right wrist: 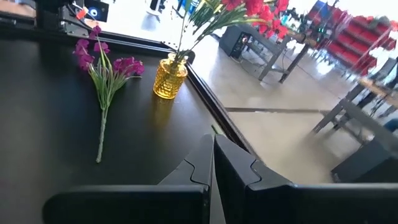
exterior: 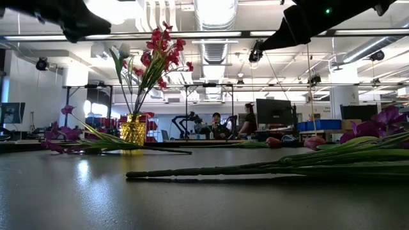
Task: Sort flowers into vase by color
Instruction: Put the bottom red tulip into the violet vase
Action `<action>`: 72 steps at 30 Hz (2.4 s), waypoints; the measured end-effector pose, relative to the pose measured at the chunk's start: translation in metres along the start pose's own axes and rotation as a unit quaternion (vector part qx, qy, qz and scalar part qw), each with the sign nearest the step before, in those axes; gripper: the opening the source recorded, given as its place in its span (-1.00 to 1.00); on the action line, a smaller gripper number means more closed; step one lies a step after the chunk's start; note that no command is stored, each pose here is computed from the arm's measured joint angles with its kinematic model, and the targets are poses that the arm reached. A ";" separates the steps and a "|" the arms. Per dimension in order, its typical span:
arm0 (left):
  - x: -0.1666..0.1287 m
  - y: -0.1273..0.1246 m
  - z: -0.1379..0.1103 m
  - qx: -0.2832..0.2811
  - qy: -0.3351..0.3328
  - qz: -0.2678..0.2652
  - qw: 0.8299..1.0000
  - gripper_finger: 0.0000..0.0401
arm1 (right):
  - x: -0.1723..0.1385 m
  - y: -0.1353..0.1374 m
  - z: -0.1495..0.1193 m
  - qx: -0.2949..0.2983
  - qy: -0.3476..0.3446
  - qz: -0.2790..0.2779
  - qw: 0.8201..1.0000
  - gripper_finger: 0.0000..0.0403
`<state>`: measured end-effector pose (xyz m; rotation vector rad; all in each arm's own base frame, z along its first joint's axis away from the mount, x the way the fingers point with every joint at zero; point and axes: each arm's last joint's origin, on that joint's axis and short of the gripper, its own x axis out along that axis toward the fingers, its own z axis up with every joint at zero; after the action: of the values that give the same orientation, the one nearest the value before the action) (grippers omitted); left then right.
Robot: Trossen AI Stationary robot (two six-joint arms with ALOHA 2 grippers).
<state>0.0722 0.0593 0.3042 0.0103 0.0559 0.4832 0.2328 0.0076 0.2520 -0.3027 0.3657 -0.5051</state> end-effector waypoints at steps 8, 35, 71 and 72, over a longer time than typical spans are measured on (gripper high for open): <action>0.009 -0.004 -0.044 -0.002 -0.073 -0.070 0.995 -0.97 | 0.000 0.000 -0.004 0.045 0.018 -0.003 0.999 -0.95; 0.016 -0.006 -0.073 0.052 -0.138 -0.125 0.981 -1.00 | -0.012 -0.008 -0.024 0.300 0.429 -0.083 0.848 -0.36; 0.033 -0.001 -0.079 0.058 -0.107 -0.120 0.985 -1.00 | 0.010 0.004 -0.092 0.327 0.603 -0.012 0.728 -0.25; 0.033 -0.001 -0.076 0.071 -0.117 -0.116 0.984 -1.00 | 0.010 0.004 -0.092 0.326 0.606 -0.008 0.726 -0.24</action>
<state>0.0979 0.0738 0.2262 0.1980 -0.1386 0.2412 0.2047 -0.0115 0.1660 0.7974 1.4206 -0.7714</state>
